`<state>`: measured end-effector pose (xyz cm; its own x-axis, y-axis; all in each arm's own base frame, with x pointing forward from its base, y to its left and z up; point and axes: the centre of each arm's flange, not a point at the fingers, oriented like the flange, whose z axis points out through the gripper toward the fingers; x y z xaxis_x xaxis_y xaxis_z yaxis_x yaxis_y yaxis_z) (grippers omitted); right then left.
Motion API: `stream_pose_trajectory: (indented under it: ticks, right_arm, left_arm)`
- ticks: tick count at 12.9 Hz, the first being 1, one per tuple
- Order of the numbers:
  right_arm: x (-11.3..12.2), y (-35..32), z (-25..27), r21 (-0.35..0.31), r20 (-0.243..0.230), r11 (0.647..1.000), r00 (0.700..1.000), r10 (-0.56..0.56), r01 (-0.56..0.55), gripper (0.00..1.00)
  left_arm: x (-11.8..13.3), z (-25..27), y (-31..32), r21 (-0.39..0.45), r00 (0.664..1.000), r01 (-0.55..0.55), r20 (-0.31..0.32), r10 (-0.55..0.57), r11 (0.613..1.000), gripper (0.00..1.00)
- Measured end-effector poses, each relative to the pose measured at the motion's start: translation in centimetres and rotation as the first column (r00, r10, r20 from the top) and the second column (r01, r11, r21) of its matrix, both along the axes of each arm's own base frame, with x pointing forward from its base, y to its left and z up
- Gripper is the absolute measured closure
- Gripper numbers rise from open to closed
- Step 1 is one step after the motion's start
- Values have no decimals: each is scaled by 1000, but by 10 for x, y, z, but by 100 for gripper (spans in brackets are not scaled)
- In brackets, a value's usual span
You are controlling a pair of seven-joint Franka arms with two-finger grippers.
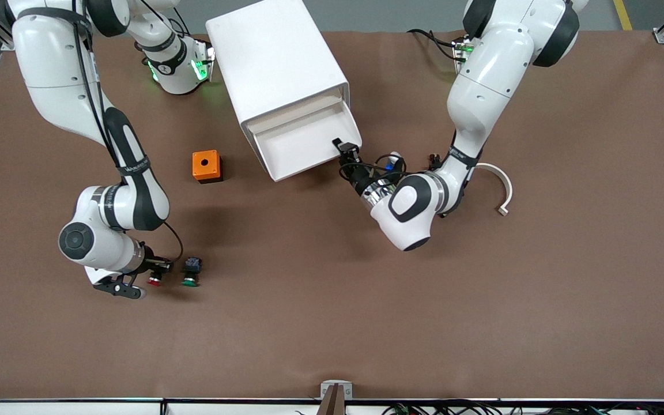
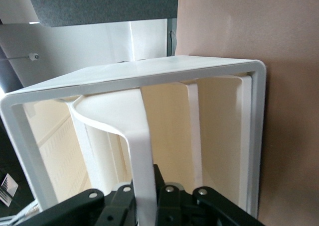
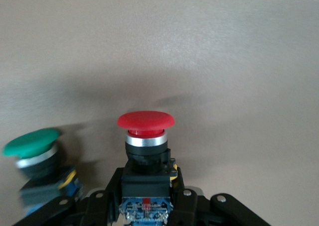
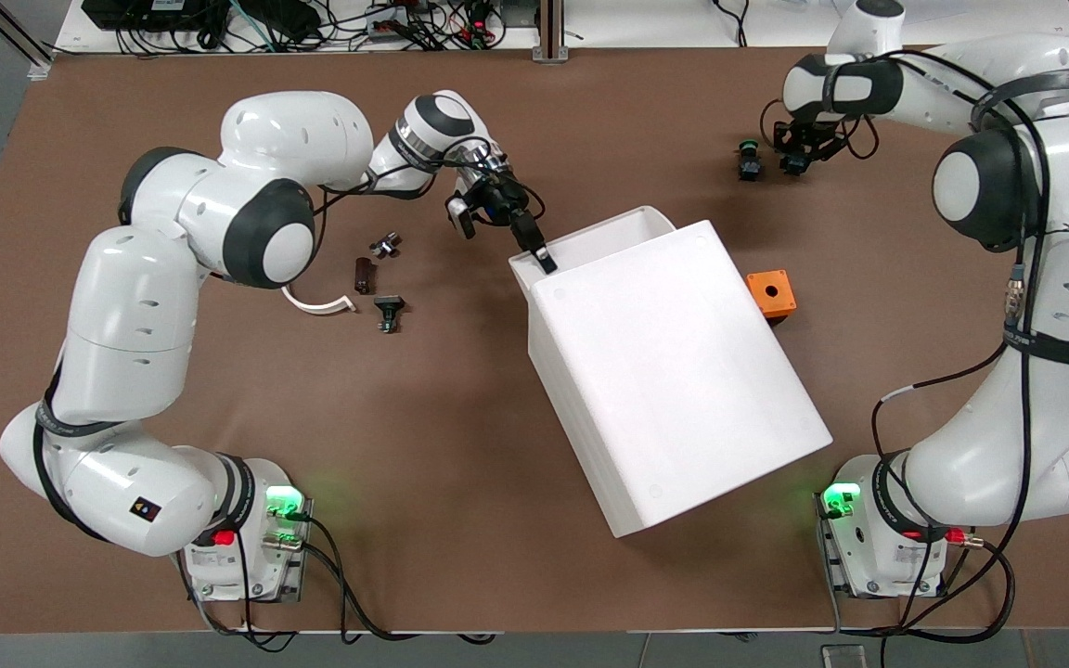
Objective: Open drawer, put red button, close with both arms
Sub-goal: 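Pull the drawer open with the left gripper while the right gripper lifts the button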
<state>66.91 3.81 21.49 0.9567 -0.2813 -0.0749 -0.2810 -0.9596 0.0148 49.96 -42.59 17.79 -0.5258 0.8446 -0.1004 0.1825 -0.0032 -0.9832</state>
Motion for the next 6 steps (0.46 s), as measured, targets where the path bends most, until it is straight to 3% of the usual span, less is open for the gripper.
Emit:
stream_pose_trajectory:
  ticks: [2, 4, 6]
  right_arm:
    - [-6, 15, 55, 6, -34, 997, 997, -71, 72, 58]
    - [-23, 49, 112, 4, -48, 986, 985, -164, 165, 58]
    - [-54, 103, 153, 2, -51, 965, 964, -262, 263, 58]
  left_arm:
    - [9, 1, 8, -13, 1000, -28, 4, 28, 1000, 87]
    - [14, 2, 12, -26, 999, -40, 8, 40, 999, 67]
    - [17, 5, 13, -47, 999, -41, 23, 42, 998, 43]
